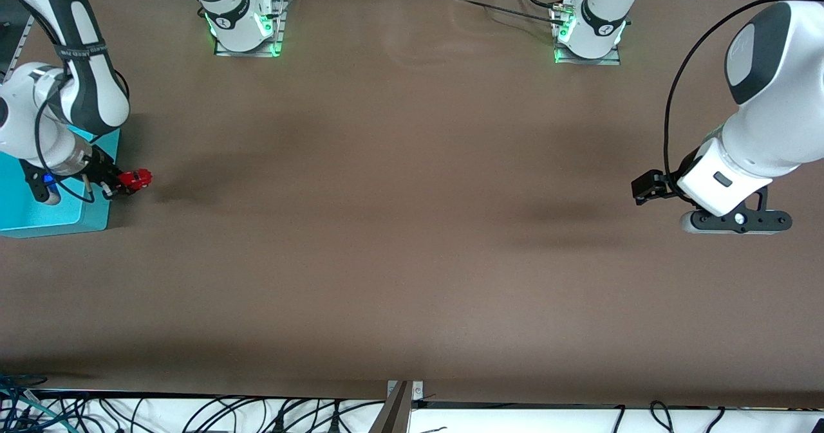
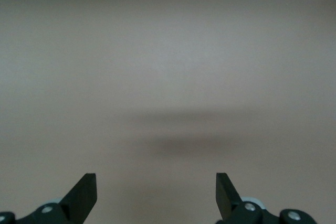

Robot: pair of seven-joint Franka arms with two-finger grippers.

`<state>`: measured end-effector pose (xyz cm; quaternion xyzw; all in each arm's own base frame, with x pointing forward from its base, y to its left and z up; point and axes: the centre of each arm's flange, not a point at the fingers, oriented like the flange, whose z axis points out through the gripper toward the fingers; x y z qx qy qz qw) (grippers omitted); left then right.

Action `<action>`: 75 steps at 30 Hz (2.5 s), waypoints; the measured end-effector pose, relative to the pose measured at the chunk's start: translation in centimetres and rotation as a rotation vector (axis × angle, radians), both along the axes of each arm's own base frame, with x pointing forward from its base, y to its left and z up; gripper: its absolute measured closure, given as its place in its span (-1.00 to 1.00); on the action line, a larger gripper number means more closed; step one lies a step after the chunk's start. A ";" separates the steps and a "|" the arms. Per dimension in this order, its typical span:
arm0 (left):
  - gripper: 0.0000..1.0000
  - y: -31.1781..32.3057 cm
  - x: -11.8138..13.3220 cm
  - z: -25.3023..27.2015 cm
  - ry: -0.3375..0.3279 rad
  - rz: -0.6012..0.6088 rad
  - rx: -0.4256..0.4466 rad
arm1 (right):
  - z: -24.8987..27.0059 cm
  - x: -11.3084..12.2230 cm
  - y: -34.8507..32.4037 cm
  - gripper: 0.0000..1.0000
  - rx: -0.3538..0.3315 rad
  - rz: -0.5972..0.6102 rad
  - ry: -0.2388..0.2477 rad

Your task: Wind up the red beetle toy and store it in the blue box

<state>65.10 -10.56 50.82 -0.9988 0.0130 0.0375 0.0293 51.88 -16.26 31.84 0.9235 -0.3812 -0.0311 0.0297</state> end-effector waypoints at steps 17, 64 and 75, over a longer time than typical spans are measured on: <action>-1.00 -0.3 0.2 -0.8 0.011 -0.005 0.002 | 3.0 -4.2 -10.1 0.06 -0.011 0.348 0.066; -1.00 -0.9 0.1 -1.1 0.016 -0.013 0.003 | -10.5 -4.5 -21.2 0.06 -0.058 0.641 0.242; -1.00 -0.9 0.1 -1.1 0.016 -0.013 0.003 | -12.5 -4.9 -22.3 0.06 -0.051 0.631 0.236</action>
